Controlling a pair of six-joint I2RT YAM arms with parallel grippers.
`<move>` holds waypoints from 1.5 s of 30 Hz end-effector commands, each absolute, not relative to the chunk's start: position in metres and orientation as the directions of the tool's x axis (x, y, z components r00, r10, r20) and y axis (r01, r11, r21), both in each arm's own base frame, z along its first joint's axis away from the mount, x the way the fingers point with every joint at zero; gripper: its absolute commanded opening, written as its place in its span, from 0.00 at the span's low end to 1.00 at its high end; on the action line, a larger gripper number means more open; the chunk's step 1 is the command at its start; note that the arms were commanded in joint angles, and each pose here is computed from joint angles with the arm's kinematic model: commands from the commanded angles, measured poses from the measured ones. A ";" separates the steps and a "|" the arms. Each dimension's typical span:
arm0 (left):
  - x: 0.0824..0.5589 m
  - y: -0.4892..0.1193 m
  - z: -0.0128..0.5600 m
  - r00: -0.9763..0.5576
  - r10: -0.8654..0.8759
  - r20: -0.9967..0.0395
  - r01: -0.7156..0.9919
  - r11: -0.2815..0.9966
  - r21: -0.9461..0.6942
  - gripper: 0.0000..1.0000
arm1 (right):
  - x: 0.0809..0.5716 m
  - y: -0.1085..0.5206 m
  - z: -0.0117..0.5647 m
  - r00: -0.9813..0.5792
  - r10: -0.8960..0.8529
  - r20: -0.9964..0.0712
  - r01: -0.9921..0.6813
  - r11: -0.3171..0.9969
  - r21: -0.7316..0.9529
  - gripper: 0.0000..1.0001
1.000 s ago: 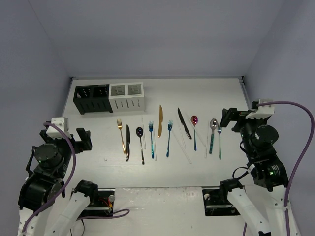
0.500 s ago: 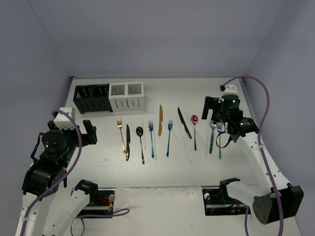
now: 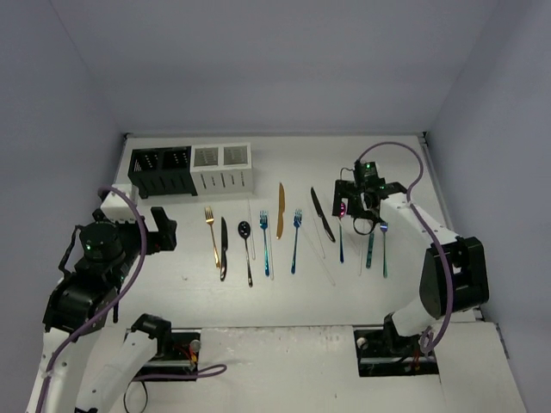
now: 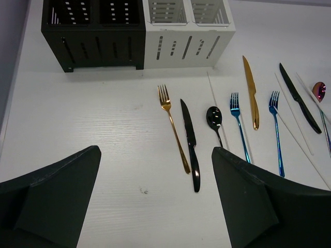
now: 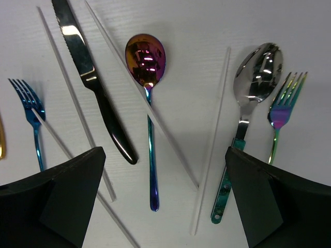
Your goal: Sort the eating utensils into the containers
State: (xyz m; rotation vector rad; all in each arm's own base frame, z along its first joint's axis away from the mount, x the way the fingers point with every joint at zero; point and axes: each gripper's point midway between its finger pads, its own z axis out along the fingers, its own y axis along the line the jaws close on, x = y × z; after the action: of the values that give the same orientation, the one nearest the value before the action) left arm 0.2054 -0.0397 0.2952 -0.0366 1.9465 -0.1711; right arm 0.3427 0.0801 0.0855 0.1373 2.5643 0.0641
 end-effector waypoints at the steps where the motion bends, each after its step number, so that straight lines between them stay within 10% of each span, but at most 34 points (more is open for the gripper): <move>1: 0.216 -0.050 0.298 -0.367 -0.145 -0.919 0.075 0.980 -0.184 0.87 | 0.346 0.089 0.070 -0.855 0.090 -0.510 0.057 0.995 0.081 0.98; 13: 0.215 -0.054 0.287 -0.392 -0.144 -0.909 0.085 0.978 -0.192 0.87 | 0.336 0.079 0.041 -0.879 0.066 -0.473 0.064 0.998 0.021 0.58; 35: 0.215 -0.055 0.285 -0.400 -0.149 -0.904 0.087 0.976 -0.199 0.87 | 0.321 0.069 0.005 -0.904 0.061 -0.422 0.082 0.996 -0.032 0.34; 45: 0.216 -0.059 0.286 -0.407 -0.161 -0.899 0.093 0.972 -0.217 0.87 | 0.328 0.073 0.016 -0.888 0.011 -0.460 0.027 0.999 -0.028 0.06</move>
State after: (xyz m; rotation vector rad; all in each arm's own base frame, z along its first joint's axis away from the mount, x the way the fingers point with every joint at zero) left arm 0.2056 -0.0515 0.2708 -0.0385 2.0175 -0.2354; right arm 0.3241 0.0736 0.0073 0.0743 2.6995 -0.0208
